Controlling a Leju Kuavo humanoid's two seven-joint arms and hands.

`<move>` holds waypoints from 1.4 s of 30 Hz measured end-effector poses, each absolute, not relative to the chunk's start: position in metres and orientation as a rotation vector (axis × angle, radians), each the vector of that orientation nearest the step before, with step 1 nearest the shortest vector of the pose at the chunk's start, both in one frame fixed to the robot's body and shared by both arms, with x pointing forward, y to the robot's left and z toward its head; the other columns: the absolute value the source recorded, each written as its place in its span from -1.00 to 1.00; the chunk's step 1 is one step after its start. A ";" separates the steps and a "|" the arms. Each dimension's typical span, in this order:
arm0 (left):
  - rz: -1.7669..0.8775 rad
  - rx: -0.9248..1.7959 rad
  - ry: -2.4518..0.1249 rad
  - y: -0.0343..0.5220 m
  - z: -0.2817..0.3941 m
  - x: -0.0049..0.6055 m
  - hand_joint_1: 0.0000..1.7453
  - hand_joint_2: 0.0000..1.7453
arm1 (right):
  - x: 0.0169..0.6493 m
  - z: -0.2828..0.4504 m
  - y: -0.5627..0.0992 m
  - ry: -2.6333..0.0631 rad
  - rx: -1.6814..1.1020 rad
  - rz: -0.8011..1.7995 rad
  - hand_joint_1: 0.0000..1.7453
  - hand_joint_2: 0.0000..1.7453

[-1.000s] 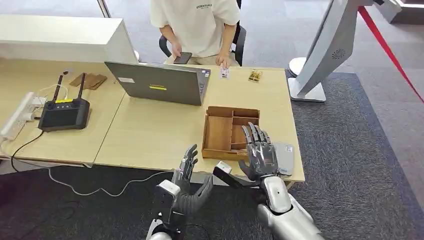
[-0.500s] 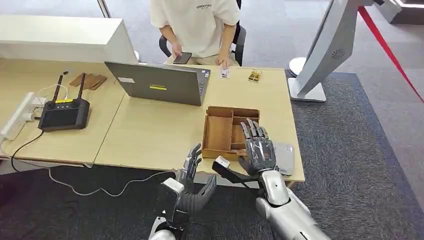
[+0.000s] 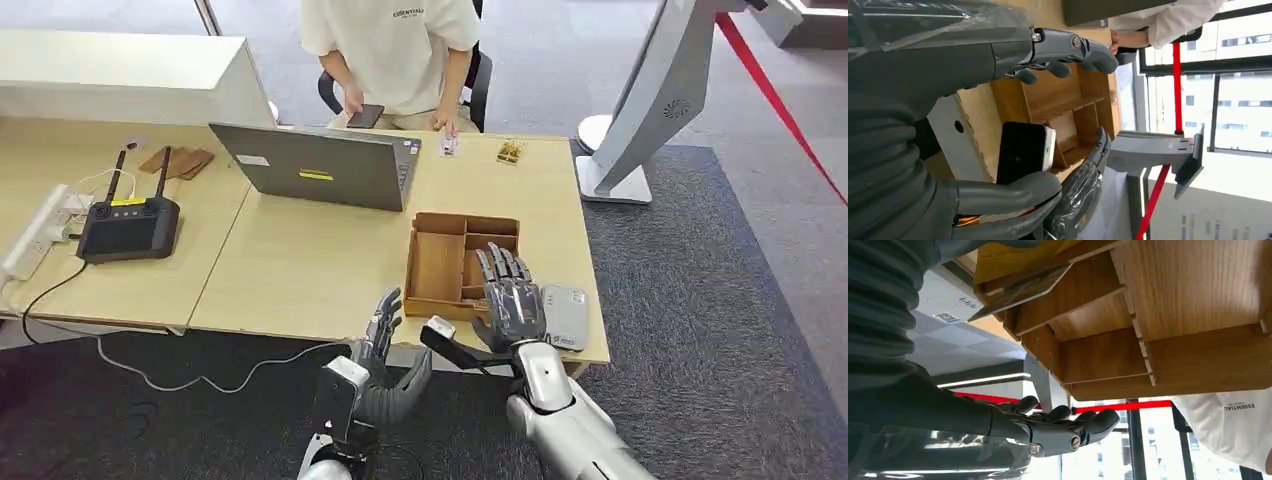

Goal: Pass the card to the sensor for recognition and then transmit it.

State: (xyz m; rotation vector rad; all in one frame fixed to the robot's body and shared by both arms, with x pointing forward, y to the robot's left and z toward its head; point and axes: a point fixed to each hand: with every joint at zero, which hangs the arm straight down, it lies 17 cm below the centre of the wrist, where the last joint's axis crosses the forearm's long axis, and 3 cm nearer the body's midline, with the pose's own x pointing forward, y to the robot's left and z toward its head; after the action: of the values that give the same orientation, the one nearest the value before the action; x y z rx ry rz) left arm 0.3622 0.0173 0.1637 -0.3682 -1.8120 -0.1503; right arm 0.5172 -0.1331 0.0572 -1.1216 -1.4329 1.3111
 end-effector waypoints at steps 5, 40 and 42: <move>-0.151 -0.360 -1.816 0.018 0.164 0.363 -1.00 1.00 | 0.517 0.052 -0.137 -1.413 -1.116 1.314 -1.00 1.00; -0.130 -0.291 -1.806 0.029 0.157 0.365 -1.00 1.00 | 0.523 0.051 -0.159 -1.395 -1.113 1.244 -1.00 1.00; -0.130 -0.291 -1.806 0.029 0.157 0.365 -1.00 1.00 | 0.523 0.051 -0.159 -1.396 -1.112 1.246 -1.00 1.00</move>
State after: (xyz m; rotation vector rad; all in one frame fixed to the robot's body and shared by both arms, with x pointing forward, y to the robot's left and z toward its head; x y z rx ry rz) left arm 0.3654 0.0287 0.1574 -0.2913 -1.8061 -0.1304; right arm 0.5235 -0.1587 0.0512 -1.1119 -1.3956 1.2462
